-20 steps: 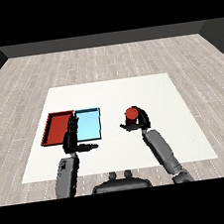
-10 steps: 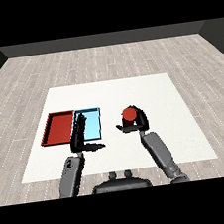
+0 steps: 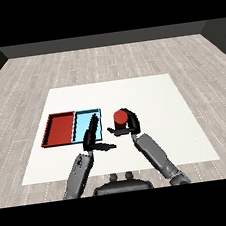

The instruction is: Pick the red can and put it in the red box

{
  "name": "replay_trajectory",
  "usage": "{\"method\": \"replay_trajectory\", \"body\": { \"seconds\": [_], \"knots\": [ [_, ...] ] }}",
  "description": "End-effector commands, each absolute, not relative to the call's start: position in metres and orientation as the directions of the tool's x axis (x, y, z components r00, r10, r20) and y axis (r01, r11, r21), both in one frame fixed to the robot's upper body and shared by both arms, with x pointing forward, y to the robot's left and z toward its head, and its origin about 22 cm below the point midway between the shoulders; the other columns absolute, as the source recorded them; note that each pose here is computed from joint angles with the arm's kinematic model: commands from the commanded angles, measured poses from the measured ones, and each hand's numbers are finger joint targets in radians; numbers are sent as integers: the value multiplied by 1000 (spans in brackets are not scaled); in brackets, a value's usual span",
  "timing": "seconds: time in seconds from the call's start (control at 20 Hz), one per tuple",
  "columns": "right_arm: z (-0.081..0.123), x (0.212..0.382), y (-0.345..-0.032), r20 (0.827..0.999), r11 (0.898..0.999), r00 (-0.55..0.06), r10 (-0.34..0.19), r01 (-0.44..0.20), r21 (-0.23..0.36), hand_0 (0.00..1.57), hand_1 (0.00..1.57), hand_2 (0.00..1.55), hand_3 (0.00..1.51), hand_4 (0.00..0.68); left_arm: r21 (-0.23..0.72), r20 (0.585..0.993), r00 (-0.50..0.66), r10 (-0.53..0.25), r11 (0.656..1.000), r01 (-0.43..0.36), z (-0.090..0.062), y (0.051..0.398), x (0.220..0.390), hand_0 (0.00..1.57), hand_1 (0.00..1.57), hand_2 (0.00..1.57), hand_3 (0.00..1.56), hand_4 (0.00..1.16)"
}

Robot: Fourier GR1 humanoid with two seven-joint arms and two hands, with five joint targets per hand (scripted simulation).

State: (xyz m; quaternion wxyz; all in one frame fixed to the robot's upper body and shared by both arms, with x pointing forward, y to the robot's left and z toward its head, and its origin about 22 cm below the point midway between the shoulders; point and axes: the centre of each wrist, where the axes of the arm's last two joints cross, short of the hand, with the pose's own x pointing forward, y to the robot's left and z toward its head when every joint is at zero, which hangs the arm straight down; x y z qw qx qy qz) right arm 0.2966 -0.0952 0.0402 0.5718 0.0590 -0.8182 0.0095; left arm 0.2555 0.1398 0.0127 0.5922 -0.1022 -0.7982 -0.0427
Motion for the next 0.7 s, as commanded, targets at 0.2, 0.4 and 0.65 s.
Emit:
{"method": "replay_trajectory", "body": {
  "seconds": [0.2,0.4,0.65],
  "knots": [
    [50,300,-70,938,993,-337,-81,-113,45,1458,1458,1449,1384,634,-71,970,-211,123,969,236,-11,124,269,0,0,0,0,0],
    [62,304,-71,936,990,-339,-97,-128,56,1449,1449,1438,1384,635,-84,973,-188,135,963,257,-13,120,266,0,0,0,0,0],
    [55,281,-74,936,990,-339,-99,-126,59,1451,1451,1434,1378,641,-78,977,-174,126,963,256,-23,102,268,0,0,0,0,0]
  ]
}}
